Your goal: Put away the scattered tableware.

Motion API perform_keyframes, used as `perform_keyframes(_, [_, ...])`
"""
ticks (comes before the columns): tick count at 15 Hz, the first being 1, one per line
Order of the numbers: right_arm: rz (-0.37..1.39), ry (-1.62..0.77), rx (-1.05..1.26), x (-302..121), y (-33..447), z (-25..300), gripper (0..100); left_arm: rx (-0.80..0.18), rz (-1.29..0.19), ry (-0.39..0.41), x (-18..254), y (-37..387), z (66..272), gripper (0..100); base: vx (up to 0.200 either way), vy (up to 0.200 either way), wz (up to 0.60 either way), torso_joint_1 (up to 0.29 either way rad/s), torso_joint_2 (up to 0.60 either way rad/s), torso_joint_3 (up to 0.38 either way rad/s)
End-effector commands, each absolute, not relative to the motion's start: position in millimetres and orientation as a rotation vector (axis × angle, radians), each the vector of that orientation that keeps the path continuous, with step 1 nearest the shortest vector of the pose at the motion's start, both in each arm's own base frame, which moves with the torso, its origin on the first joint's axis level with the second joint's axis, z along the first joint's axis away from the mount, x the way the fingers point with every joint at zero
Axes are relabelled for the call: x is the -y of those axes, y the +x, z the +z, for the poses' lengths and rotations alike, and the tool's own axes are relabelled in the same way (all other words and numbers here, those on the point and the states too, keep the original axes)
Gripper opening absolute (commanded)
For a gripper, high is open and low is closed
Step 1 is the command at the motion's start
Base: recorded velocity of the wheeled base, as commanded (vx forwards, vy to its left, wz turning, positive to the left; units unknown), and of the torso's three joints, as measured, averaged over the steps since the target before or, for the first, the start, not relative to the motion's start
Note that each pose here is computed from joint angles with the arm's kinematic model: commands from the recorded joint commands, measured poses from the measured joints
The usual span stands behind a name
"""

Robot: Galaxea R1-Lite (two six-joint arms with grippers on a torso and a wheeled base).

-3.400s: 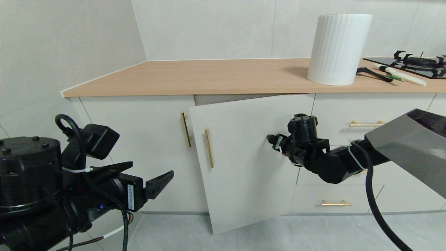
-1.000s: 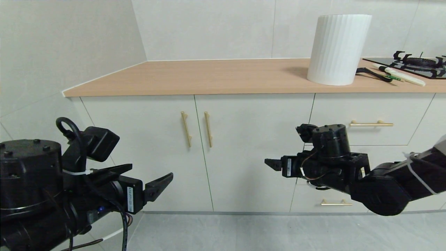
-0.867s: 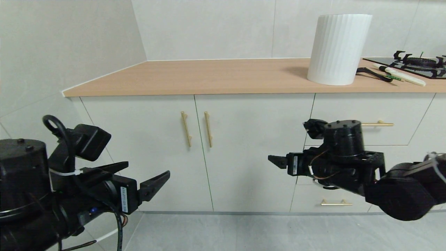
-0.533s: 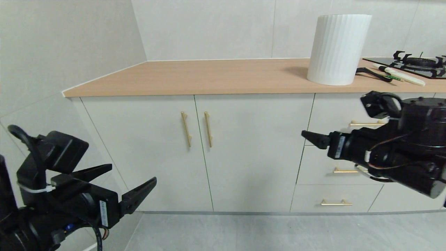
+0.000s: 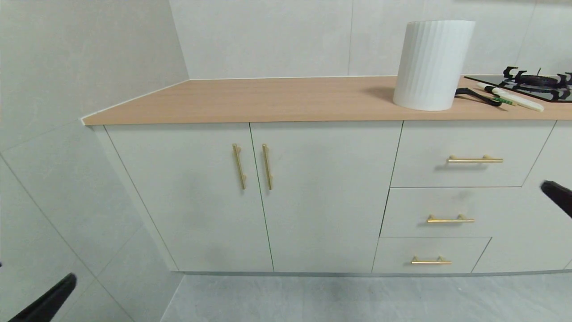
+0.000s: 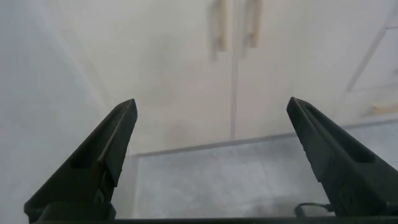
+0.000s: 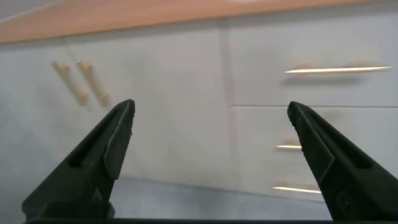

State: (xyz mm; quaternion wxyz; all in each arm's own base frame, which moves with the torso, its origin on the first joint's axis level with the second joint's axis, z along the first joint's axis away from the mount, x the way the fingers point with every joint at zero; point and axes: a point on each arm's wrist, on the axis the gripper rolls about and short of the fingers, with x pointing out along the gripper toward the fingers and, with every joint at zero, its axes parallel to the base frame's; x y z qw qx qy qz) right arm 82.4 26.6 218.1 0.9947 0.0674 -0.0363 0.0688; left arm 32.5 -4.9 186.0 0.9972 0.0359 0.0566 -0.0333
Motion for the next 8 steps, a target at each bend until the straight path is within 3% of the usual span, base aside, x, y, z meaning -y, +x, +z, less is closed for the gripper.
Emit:
perform_keyframes(1, [0.011,0.062,0.214,6.1,-1.2,192.9,100,0.043,0.068,0.027,-13.3,-34.4,184.1,100,0.0,0.0,0.0,0.0,0.0,0.0])
perform_keyframes(3, [-0.046,-0.015,0.208,11.9,-28.2,179.2,100,0.058,0.125,0.027,-14.1,-54.7,166.6,100,0.0,0.0,0.0,0.0,0.0,0.0])
perform_keyframes(5, [-0.145,-0.037,0.222,11.9,-52.8,184.6,100,0.054,0.276,-0.019,-16.2,-57.7,165.8,100,0.0,0.0,0.0,0.0,0.0,0.0])
perform_keyframes(8, [-0.246,-0.043,0.276,5.8,-67.7,175.1,100,0.083,0.385,-0.024,-12.0,-61.6,164.6,100,0.0,0.0,0.0,0.0,0.0,0.0])
